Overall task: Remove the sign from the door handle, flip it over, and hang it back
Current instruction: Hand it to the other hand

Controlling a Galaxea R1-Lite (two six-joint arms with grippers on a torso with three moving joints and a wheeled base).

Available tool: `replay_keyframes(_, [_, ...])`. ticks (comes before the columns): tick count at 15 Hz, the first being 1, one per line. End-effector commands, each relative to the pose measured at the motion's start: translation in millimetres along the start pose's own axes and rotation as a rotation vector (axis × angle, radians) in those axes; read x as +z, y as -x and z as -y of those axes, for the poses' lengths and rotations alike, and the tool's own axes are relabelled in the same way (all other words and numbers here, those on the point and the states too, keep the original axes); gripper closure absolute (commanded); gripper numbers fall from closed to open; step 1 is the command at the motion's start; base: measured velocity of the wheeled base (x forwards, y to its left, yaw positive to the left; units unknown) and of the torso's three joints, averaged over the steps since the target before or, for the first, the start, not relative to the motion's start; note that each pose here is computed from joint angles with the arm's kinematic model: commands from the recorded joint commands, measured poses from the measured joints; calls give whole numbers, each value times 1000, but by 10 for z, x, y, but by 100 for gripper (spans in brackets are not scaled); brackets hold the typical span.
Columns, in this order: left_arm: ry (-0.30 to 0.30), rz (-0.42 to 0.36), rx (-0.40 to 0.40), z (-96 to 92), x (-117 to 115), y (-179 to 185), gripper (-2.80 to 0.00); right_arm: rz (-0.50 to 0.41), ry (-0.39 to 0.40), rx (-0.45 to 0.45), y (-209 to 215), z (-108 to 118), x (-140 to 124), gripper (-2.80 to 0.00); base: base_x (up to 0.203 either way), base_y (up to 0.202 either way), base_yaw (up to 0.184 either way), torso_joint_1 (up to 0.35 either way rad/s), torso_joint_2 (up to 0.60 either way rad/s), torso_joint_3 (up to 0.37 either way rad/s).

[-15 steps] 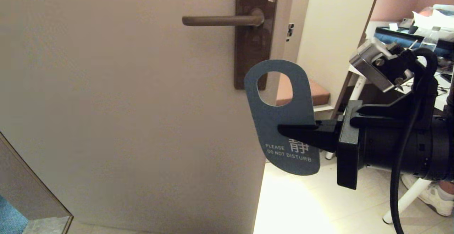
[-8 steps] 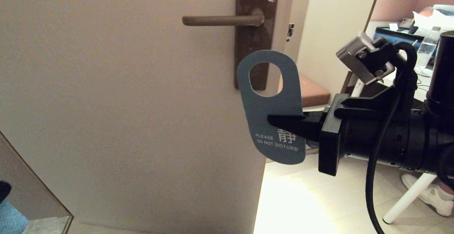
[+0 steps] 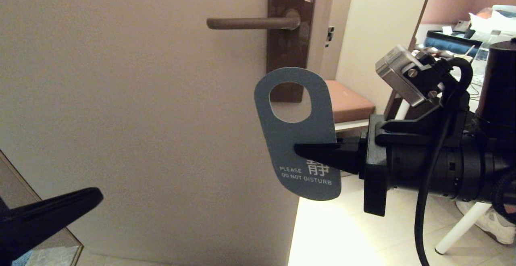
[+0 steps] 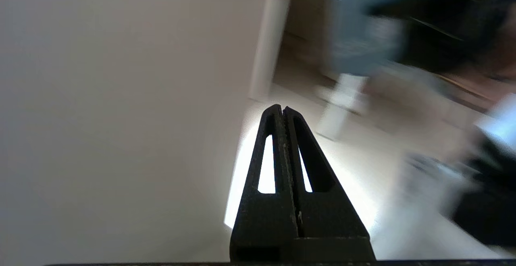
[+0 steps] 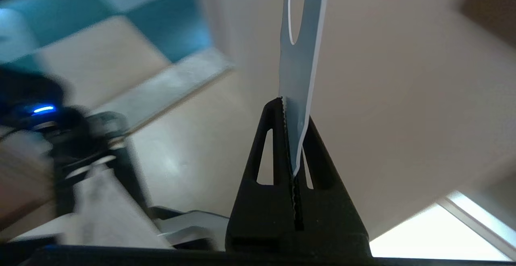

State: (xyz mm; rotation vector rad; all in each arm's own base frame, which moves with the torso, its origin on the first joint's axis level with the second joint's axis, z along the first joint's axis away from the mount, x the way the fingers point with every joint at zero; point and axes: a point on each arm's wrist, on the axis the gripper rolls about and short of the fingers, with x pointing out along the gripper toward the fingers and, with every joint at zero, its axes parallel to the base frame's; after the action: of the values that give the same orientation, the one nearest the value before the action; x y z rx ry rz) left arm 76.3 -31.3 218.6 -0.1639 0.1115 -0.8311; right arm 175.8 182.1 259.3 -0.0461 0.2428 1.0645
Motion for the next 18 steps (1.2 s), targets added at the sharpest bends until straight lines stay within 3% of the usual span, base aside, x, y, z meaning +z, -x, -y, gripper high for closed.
replay_keyframes(1, [36, -63, -75, -45, -39, -159, 0, 8, 2, 36, -65, 14, -12, 0, 0, 0, 0, 0, 0, 0])
replay_keyframes(4, [75, -73, -175, -33, -23, -362, 0, 65, -42, 142, -182, 23, 18, 0, 0, 0, 0, 0, 0, 0])
replay_keyframes(8, [106, -93, -251, -29, -37, -594, 0, 90, -117, 247, -192, 7, 59, 0, 0, 0, 0, 0, 0, 0])
replay_keyframes(14, [152, -112, -421, 37, -52, -832, 0, 79, -108, 391, -236, -6, 40, 0, 0, 0, 0, 0, 0, 0])
replay_keyframes(18, [157, -133, -465, 24, -75, -900, 0, 71, -107, 421, -258, -8, 30, 0, 0, 0, 0, 0, 0, 0])
